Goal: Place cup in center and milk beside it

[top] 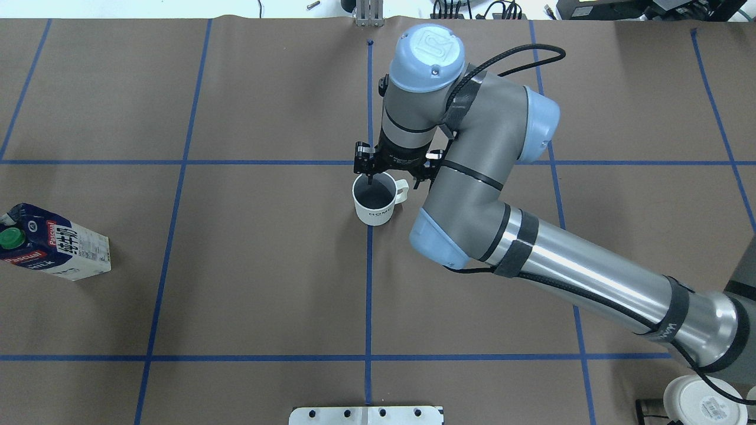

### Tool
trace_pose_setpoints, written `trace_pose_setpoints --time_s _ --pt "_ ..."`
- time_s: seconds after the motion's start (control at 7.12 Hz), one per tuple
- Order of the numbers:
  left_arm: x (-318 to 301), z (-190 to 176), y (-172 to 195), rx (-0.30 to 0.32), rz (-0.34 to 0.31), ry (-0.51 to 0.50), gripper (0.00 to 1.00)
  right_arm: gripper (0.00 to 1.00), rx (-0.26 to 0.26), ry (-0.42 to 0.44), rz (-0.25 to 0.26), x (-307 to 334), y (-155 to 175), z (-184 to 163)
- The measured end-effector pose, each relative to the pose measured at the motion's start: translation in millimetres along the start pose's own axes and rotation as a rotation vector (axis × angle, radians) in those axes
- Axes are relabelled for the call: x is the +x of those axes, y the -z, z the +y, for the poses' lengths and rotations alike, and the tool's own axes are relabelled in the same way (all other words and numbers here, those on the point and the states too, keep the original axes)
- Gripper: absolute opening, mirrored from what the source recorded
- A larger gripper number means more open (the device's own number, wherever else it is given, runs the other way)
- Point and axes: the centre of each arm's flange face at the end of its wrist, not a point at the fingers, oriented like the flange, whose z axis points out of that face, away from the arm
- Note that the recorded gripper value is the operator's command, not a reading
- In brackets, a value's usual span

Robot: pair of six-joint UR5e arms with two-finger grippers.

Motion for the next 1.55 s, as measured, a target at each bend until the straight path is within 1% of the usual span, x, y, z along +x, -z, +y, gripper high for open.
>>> trace_pose_setpoints --time_s 0.28,0.42,0.56,0.84,1.12,1.26,1.55 --pt "87.2 10.3 -0.6 -0.018 0.023 0.166 0.98 1.0 0.01 -0.014 -0.012 68.1 16.1 7.4" --pt "127.2 19.0 -6.7 -0.031 0.013 0.22 0.98 1.0 0.021 -0.007 -0.006 106.3 23.2 12.1" --pt "162.7 28.6 -15.9 -0.033 -0.014 0.254 0.98 1.0 0.029 0.009 0.004 136.2 27.3 17.2" --pt "191.6 39.1 -31.4 -0.034 -0.051 0.275 0.98 1.0 0.042 0.024 0.012 162.2 34.6 25.4" --pt "195.8 39.0 -54.0 -0.037 -0.097 0.266 0.98 1.0 0.039 0.025 0.029 179.0 29.2 35.2" --pt "195.1 36.9 -62.0 -0.037 -0.111 0.263 0.98 1.0 0.037 0.025 0.033 182.7 27.4 37.1" --pt "194.0 27.6 -76.0 -0.039 -0.116 0.257 0.97 1.0 0.037 0.023 0.037 186.2 26.6 38.1"
